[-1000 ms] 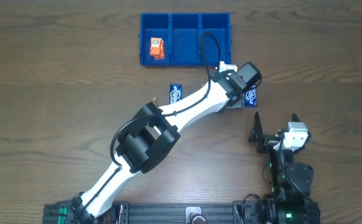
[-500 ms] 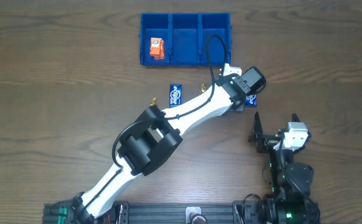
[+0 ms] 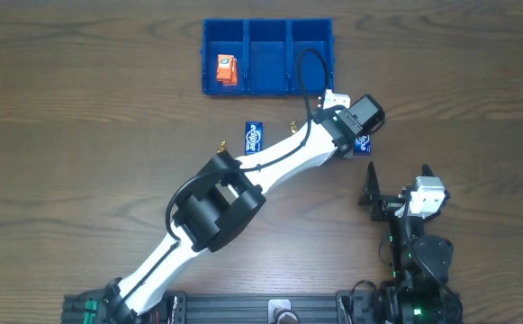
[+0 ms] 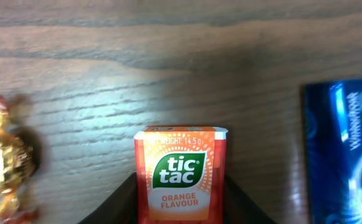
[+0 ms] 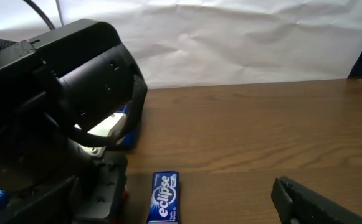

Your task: Sort Candies Into Trays

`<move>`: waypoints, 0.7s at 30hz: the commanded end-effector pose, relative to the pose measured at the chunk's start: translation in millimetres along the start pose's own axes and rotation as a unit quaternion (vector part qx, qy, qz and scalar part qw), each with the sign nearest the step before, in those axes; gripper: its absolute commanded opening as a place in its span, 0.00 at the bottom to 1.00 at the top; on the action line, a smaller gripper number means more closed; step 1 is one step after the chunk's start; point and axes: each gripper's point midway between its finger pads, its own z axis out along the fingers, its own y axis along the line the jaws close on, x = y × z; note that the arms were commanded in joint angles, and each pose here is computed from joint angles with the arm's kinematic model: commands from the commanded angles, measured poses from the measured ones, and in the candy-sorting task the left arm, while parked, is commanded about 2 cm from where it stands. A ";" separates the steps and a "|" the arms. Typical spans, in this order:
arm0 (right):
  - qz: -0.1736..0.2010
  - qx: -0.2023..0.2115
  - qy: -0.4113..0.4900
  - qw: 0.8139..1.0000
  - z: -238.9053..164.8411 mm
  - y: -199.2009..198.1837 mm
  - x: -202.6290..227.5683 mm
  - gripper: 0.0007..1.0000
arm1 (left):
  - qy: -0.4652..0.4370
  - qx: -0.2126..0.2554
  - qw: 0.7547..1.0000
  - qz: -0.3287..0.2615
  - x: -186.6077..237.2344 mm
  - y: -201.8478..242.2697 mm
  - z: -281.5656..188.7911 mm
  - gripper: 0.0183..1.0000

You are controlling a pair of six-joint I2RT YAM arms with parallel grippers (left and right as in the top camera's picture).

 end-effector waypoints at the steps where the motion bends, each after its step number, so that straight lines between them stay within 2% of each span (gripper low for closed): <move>1: -0.006 0.000 0.000 1.000 -0.1 -0.3 1.0 1.00 | -0.023 0.005 1.000 -0.004 -26.4 -2.3 -7.8 0.27; 4: -0.006 0.000 0.000 1.000 -0.1 -0.3 1.0 1.00 | -0.057 -0.006 0.998 -0.013 -58.1 8.1 -33.9 0.27; 8: -0.006 0.000 0.000 1.000 -0.1 -0.3 1.0 1.00 | -0.119 -0.009 0.993 -0.019 -121.6 35.8 -89.2 0.26; 11: -0.006 0.000 0.000 1.000 -0.1 -0.3 1.0 1.00 | -0.166 -0.013 0.985 -0.033 -169.9 79.3 -139.6 0.26; 14: -0.006 0.000 0.000 1.000 -0.1 -0.3 1.0 1.00 | -0.183 -0.035 0.981 -0.059 -194.8 136.5 -172.1 0.25; 17: -0.006 0.000 0.000 1.000 -0.1 -0.3 1.0 1.00 | -0.175 -0.057 0.980 -0.070 -204.9 183.3 -177.2 0.24; 21: -0.006 0.000 0.000 1.000 -0.1 -0.3 1.0 1.00 | -0.153 -0.048 0.983 -0.084 -213.2 225.3 -164.6 0.25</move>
